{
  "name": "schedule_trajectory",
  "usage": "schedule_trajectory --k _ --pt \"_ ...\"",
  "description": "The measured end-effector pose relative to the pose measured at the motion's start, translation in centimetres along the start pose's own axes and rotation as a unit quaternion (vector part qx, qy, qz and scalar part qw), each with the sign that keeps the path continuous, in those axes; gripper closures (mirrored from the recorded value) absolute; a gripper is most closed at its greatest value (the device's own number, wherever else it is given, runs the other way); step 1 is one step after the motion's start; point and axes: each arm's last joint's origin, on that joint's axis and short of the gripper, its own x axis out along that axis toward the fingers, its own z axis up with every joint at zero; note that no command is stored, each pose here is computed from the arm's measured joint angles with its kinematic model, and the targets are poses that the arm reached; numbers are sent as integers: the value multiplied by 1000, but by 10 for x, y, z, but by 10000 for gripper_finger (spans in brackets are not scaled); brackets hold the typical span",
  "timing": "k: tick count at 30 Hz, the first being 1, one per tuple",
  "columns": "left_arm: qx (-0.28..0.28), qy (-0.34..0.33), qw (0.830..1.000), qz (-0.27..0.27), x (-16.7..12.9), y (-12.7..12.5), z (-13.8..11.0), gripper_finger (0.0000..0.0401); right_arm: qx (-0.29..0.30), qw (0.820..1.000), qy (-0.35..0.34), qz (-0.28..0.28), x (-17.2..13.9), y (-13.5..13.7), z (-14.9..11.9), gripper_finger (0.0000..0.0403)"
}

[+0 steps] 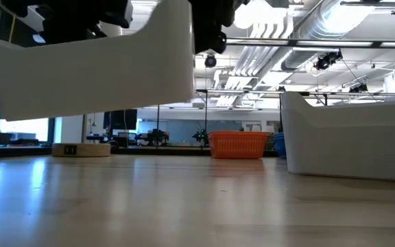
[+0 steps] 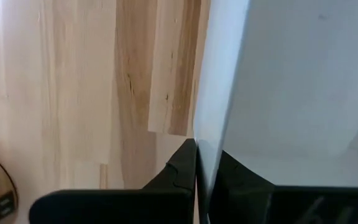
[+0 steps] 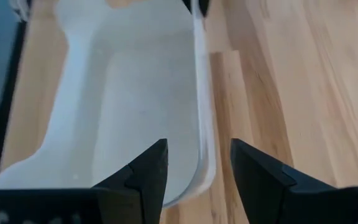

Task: Stack baskets by color
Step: Stack the left white bin on top of the other white bins

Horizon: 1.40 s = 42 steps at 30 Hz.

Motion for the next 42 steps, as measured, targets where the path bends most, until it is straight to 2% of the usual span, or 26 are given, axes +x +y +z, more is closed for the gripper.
schedule_trajectory --k 9,17,24,30,35,42 --pt "-48 -34 998 -21 -3 -12 3 401 47 999 16 -11 0 0 -4 253" --pt "-45 -98 994 -28 -5 -18 13 401 71 996 46 28 12 2 -8 315" --pt "-28 -105 994 -25 -5 -18 14 401 56 996 65 39 19 2 -12 393" --pt "-31 -108 993 -22 -5 -18 15 396 51 996 66 20 16 1 -13 400" --pt "-32 -110 993 -24 -6 -18 15 364 52 995 83 15 15 2 -17 402" --pt "-31 -103 994 -33 -6 -19 14 289 47 991 118 -27 12 3 -26 402"
